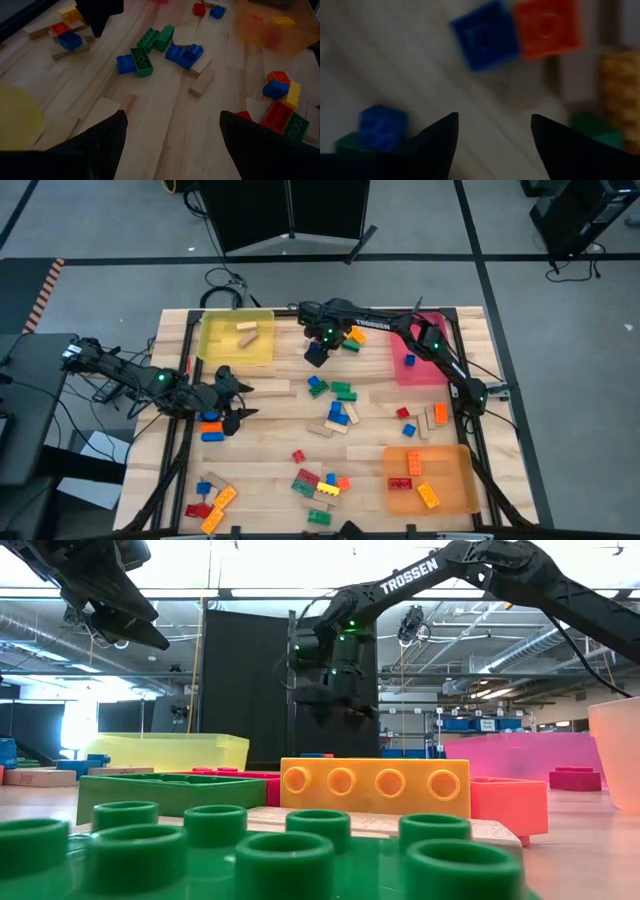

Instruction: Sort blocks by size

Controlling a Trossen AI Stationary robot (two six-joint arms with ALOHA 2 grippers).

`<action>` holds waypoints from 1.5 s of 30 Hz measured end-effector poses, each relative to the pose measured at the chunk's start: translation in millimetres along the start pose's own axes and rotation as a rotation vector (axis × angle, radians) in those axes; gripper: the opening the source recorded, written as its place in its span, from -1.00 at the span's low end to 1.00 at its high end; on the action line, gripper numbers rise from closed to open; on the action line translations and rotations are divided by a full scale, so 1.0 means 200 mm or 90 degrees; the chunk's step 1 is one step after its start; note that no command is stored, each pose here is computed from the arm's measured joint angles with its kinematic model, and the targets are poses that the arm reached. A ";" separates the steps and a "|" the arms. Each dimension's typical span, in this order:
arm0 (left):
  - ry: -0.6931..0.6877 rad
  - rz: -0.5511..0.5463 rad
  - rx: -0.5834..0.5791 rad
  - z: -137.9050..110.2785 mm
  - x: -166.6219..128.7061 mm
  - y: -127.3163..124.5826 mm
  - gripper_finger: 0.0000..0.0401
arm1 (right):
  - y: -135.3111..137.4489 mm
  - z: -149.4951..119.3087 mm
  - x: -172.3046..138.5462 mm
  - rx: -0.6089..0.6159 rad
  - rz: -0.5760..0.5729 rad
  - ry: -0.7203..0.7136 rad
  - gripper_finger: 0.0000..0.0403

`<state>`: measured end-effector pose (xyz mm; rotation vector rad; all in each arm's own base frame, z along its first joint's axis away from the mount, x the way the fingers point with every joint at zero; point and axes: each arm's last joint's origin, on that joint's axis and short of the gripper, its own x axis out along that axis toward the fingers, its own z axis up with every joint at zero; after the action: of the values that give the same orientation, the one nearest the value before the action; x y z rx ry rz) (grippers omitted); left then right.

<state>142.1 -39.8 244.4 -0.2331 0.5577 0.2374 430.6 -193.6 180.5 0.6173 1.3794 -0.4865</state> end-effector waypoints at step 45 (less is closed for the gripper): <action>0.000 0.000 -0.019 0.00 0.00 0.00 0.61 | -0.10 0.06 0.13 -0.066 0.020 -0.080 0.29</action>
<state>142.1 -39.8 244.4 -0.2622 0.5537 0.2460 430.5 -215.0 154.3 0.5141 1.2665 -0.4190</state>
